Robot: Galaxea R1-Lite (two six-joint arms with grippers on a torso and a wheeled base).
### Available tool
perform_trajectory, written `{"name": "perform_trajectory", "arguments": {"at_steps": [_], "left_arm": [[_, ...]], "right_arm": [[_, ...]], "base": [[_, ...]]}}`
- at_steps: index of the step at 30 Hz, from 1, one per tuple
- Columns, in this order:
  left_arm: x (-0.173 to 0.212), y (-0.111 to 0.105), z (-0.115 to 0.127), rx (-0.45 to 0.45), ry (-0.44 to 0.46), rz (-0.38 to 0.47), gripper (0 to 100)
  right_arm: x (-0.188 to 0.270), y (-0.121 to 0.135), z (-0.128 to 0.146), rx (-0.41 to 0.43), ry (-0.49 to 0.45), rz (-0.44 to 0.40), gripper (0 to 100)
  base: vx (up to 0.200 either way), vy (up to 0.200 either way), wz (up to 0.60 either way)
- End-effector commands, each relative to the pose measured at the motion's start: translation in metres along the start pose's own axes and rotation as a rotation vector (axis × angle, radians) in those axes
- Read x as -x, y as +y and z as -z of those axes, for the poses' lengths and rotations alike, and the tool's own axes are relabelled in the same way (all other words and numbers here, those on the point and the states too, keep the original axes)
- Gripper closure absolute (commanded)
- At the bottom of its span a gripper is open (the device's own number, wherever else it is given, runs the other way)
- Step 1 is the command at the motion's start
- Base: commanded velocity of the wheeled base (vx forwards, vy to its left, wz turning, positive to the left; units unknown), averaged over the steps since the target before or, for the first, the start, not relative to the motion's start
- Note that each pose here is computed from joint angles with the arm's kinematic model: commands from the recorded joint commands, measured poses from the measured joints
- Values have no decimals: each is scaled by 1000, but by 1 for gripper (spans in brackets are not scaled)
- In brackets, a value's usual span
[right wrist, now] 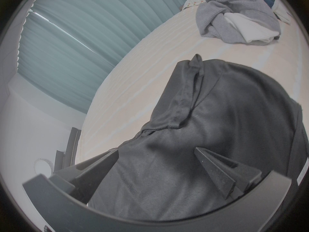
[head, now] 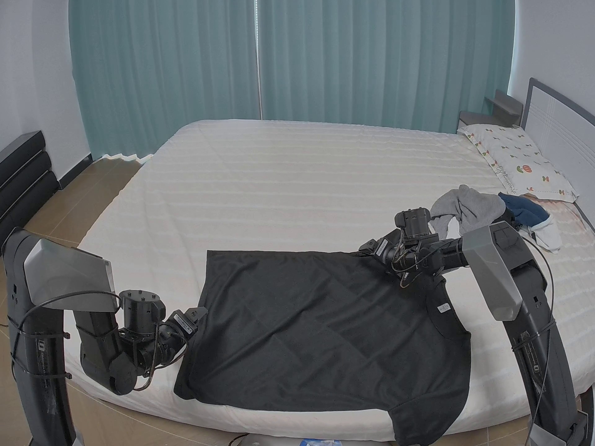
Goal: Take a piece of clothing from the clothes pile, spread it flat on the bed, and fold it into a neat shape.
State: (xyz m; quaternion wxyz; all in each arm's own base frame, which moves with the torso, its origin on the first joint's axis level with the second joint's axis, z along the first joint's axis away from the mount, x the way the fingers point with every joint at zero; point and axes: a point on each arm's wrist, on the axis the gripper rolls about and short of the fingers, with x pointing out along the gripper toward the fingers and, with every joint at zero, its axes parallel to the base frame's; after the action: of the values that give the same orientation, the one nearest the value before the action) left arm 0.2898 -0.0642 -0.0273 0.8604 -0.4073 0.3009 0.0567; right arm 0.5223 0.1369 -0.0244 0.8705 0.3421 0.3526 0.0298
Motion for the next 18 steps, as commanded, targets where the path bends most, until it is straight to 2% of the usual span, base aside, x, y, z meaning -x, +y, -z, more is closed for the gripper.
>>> {"name": "perform_trajectory", "arguments": {"at_steps": [1,8,13,18], "left_arm": [[-2,3,1,5,1,-7,0],[-2,3,1,5,1,-9,0],[-2,3,1,4,2,-8,0],[-2,3,1,3,0,-10,0]], "right_arm": [[-8,-3,6,6,-13,-24,0],[-21,-18,12,36,-32,-32,0],[-32,-25,10,95,-154,-139,0],[-22,-9,-10,126,-290,-284,0]], "base": [[0,0,0],[0,0,0],[0,0,0],[0,0,0]]}}
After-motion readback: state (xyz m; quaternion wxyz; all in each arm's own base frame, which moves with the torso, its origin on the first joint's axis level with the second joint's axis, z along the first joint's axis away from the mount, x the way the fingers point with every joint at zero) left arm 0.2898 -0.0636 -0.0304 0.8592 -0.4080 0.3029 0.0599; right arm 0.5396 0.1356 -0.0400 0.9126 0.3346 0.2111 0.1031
